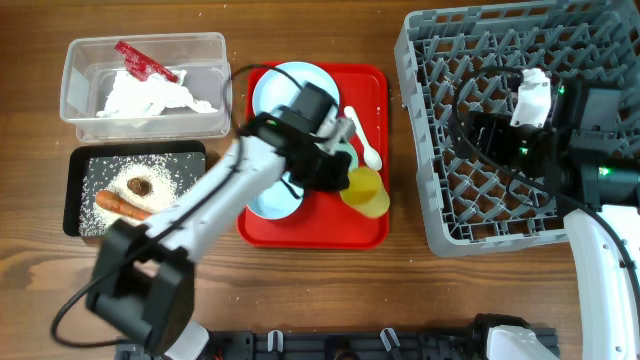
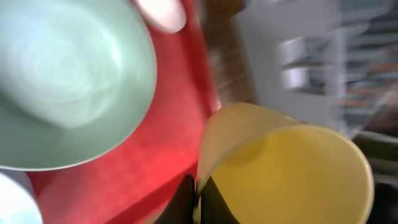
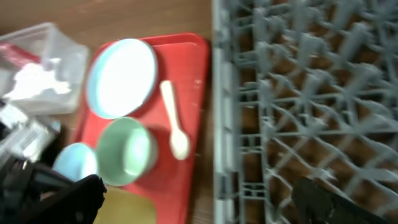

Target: Sort waste into correct bins and load items into the dishwasher rack

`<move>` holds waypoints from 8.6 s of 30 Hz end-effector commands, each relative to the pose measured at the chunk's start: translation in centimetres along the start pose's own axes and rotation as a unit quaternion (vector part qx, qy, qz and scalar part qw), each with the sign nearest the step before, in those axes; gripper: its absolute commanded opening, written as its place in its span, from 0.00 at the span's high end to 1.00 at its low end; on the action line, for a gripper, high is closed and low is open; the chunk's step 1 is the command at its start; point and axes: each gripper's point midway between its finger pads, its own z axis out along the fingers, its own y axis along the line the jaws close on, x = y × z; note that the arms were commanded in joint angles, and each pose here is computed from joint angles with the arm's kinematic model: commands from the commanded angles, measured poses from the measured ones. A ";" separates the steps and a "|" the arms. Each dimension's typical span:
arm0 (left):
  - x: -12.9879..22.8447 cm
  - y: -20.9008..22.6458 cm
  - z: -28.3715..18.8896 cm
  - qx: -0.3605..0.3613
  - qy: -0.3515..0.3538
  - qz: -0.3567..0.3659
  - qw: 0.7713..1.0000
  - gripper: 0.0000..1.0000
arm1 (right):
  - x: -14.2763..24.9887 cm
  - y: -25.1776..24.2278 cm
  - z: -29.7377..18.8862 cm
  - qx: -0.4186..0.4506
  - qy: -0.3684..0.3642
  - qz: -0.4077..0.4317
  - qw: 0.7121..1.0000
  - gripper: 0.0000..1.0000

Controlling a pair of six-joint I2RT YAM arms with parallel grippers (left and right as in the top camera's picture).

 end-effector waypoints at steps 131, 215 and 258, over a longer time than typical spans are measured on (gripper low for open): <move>-7.3 13.9 -11.0 -0.153 -0.206 -0.151 0.955 0.15 | 14.8 5.6 21.9 0.053 0.276 0.010 0.960 0.86; -7.6 13.9 -11.1 -0.152 -0.211 -0.148 0.954 0.00 | -14.0 -3.2 16.8 0.544 -0.034 -0.493 0.678 0.15; -6.5 16.9 -18.0 -0.115 -0.273 -0.222 0.929 0.00 | 2.4 8.2 12.2 0.086 0.088 0.016 0.992 0.96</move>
